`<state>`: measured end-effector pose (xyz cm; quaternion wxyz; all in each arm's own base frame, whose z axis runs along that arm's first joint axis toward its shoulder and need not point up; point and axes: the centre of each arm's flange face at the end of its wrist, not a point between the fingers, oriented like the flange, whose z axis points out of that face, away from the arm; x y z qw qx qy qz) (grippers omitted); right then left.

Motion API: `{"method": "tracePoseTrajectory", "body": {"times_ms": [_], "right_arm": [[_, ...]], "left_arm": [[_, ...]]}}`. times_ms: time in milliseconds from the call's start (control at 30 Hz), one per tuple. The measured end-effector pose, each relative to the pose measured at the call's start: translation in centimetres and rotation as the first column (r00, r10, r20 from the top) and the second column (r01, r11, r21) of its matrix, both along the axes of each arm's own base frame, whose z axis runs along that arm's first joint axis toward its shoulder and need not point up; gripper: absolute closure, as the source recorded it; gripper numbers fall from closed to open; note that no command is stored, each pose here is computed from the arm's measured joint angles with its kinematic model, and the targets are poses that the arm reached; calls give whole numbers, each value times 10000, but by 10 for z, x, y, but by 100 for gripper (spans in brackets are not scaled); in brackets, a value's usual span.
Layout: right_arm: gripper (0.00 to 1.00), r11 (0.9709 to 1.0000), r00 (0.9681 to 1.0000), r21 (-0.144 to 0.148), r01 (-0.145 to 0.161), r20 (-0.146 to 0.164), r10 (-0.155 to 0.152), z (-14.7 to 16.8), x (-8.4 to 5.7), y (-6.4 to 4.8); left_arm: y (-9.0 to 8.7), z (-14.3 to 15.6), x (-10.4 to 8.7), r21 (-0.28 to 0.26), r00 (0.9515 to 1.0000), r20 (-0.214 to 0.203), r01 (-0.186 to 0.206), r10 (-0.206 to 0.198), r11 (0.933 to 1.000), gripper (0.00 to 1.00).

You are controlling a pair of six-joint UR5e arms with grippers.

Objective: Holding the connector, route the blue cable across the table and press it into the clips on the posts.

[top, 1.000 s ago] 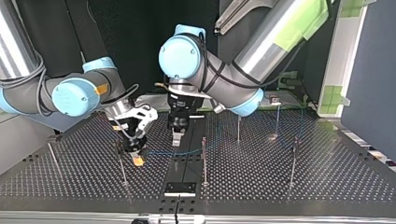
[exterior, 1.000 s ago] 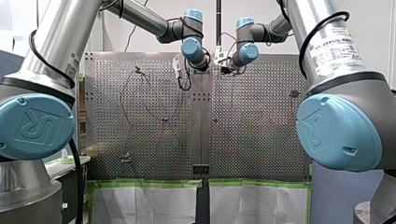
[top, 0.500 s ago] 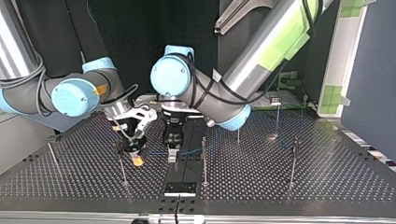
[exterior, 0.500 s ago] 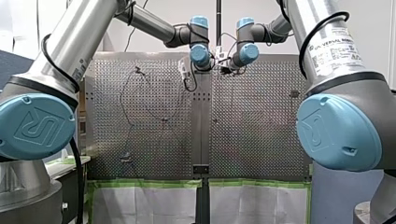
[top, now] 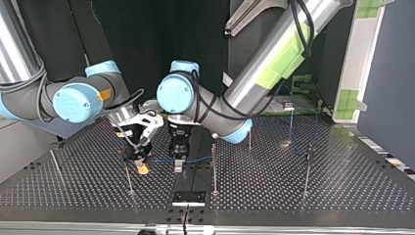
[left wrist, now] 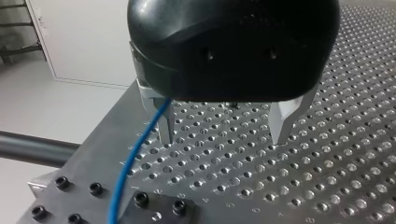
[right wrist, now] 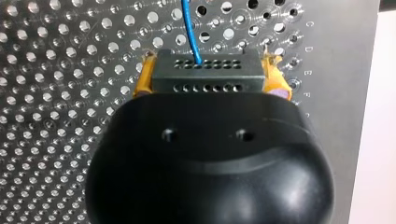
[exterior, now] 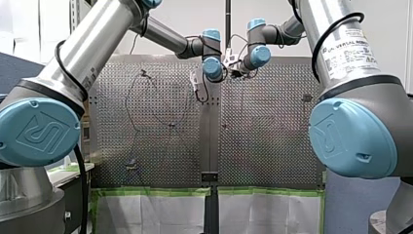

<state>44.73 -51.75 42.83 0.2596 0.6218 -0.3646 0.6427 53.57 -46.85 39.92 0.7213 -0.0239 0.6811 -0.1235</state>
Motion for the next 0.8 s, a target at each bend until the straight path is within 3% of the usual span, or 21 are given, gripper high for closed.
{"method": "tracePoseTrajectory", "body": {"times_ms": [433, 800], "right_arm": [[100, 10000, 10000, 4, 25, -2, -25, 0, -1, -1], [100, 10000, 10000, 0, 45, 1, -45, -1, -2, -2]], "left_arm": [[10, 8, 18, -228, 9991, 350, -244, 252, 9994, 0], [14, -7, 34, -88, 9986, 273, -449, 451, 9990, 0]]}}
